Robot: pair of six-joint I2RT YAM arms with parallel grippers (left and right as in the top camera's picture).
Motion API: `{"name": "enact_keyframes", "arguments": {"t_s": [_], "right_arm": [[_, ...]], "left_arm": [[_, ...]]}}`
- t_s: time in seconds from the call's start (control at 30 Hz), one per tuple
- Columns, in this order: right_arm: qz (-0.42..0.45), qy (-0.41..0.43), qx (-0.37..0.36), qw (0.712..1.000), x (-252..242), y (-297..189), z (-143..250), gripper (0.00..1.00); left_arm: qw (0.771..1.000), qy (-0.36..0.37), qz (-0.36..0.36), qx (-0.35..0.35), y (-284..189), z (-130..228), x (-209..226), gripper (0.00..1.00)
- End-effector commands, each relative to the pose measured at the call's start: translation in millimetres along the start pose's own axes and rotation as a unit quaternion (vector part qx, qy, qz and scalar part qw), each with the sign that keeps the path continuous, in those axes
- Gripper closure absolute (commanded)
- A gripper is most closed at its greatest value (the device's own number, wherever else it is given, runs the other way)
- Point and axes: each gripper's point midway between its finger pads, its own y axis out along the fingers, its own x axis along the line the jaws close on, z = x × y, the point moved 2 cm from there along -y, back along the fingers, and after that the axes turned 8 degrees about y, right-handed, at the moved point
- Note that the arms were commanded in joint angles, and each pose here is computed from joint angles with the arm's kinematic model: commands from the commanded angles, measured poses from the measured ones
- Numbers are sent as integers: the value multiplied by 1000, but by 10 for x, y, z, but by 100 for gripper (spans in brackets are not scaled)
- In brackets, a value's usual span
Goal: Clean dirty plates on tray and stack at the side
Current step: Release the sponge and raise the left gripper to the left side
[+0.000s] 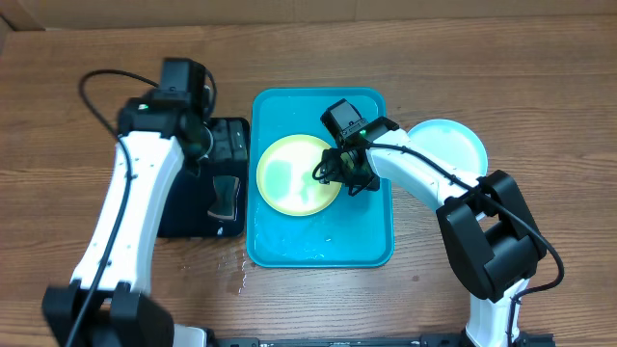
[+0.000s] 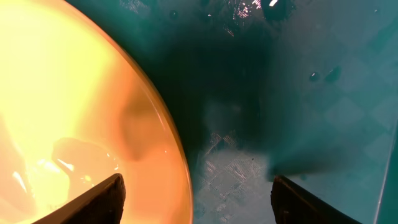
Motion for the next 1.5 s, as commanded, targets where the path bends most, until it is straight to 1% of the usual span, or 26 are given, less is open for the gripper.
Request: {"name": "enact_keyframes", "arguments": {"t_s": [0.0, 0.17, 0.2, 0.3, 0.33, 0.4, 0.47, 0.57, 0.67, 0.7, 0.83, 1.47], "right_arm": [[2, -4, -4, 1000, 9, 11, 3, 23], [1, -4, -5, 1000, 13, 11, -2, 25], [2, -4, -5, 1000, 14, 24, -3, 24], [6, -4, 0, 1000, 0, 80, 5, 26], [9, -3, 2, 1000, -9, 105, 12, 28], [9, -3, 3, 1000, -12, 118, 15, 37], [8, -3, 2, 1000, -6, 118, 11, 45], [6, -2, 2, 1000, 2, 118, 10, 53], [5, -2, 4, 1000, 7, 118, 14, 75], [5, -2, 4, 1000, 7, 118, 14, 81], [4, -2, 3, 1000, 9, 118, 11, 96], [2, -1, 4, 1000, 17, 118, 12, 96]], "left_arm": [[998, -38, 14, -58, -430, -82, 88, 0], [993, -88, -3, -80, -658, -18, 415, 0], [990, -117, -11, -80, -691, 10, 554, 0], [985, -158, -22, -72, -700, 73, 751, 0], [983, -170, -25, -69, -698, 89, 807, 0], [979, -193, -28, -65, -698, 121, 878, 0], [978, -196, -29, -62, -696, 131, 893, 0], [978, -195, -30, -63, -696, 130, 895, 0], [978, -195, -30, -62, -690, 129, 895, 0], [978, -195, -30, -62, -688, 129, 895, 0], [978, -195, -30, -62, -688, 129, 895, 0], [978, -195, -30, -62, -688, 129, 895, 0]]}}
